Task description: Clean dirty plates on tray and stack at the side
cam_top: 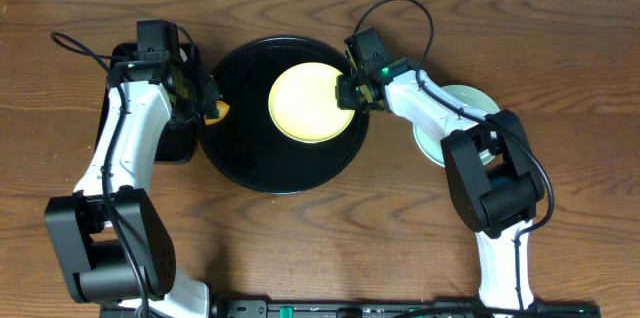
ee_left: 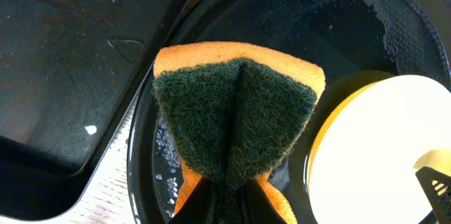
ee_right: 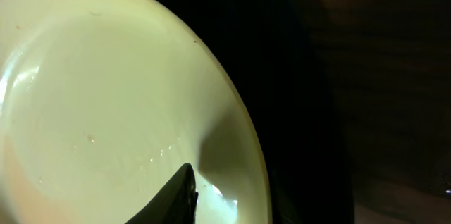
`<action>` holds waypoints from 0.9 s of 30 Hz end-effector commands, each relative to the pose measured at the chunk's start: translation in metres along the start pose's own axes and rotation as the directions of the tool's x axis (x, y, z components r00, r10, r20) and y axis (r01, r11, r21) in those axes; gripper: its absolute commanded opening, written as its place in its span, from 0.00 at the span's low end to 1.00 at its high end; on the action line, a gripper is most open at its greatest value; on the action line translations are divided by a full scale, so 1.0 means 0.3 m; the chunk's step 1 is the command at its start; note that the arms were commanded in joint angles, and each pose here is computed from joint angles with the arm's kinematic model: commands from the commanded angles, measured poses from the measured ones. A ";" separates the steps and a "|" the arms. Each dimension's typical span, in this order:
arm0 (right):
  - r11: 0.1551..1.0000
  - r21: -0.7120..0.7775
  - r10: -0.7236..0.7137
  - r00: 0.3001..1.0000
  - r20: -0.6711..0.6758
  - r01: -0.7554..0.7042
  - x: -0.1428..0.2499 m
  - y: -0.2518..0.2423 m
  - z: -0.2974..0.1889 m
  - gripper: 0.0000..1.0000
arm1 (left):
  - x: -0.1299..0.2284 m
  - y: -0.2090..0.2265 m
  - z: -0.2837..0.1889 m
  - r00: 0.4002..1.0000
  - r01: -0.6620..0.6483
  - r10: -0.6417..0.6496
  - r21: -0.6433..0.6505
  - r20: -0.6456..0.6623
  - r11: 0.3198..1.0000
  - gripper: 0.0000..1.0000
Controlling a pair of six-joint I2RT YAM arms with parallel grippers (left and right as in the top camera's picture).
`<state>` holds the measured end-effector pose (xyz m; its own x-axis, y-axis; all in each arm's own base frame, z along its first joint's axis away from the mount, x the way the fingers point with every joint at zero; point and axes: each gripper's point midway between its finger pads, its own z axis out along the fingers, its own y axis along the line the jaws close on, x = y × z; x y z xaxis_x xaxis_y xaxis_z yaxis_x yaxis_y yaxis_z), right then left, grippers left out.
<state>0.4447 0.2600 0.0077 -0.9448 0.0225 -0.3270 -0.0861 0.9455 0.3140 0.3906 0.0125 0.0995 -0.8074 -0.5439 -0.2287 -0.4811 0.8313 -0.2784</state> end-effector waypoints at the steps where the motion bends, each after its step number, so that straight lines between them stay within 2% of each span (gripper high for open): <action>1: 0.997 0.009 0.080 0.991 -0.109 -0.079 0.109 -0.016 0.104 0.27 | -0.004 0.016 0.009 1.000 -0.003 0.003 -0.017 -0.001 1.000 0.08; 7: 0.995 0.012 0.097 0.986 -0.137 -0.096 0.134 -0.022 0.116 0.01 | -0.003 0.016 0.010 1.000 -0.003 0.003 -0.017 -0.001 1.000 0.08; 11: 0.996 -0.010 0.086 0.986 -0.141 -0.088 0.132 -0.007 0.112 0.01 | -0.006 0.014 0.010 1.000 -0.003 0.003 -0.015 0.002 1.000 0.08; 14: 0.996 -0.083 0.009 0.992 -0.124 -0.020 0.108 0.040 0.083 0.01 | -0.007 0.014 0.010 1.000 -0.003 0.003 -0.015 0.003 1.000 0.08; 19: 0.985 -0.128 -0.120 0.993 -0.015 0.117 0.019 0.103 -0.048 0.01 | -0.006 0.015 0.010 1.000 -0.004 0.004 -0.016 0.002 1.000 0.09; 27: 0.968 -0.068 -0.229 0.957 0.177 0.244 -0.113 0.151 -0.270 0.02 | -0.006 0.015 0.010 1.000 -0.003 0.003 -0.016 0.002 1.000 0.08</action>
<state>0.4418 0.2734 0.0571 -0.9012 -0.0916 -0.4236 -0.2515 0.9065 0.3392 0.3912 0.0126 0.0997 -0.8069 -0.5435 -0.2312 -0.4802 0.8316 -0.2791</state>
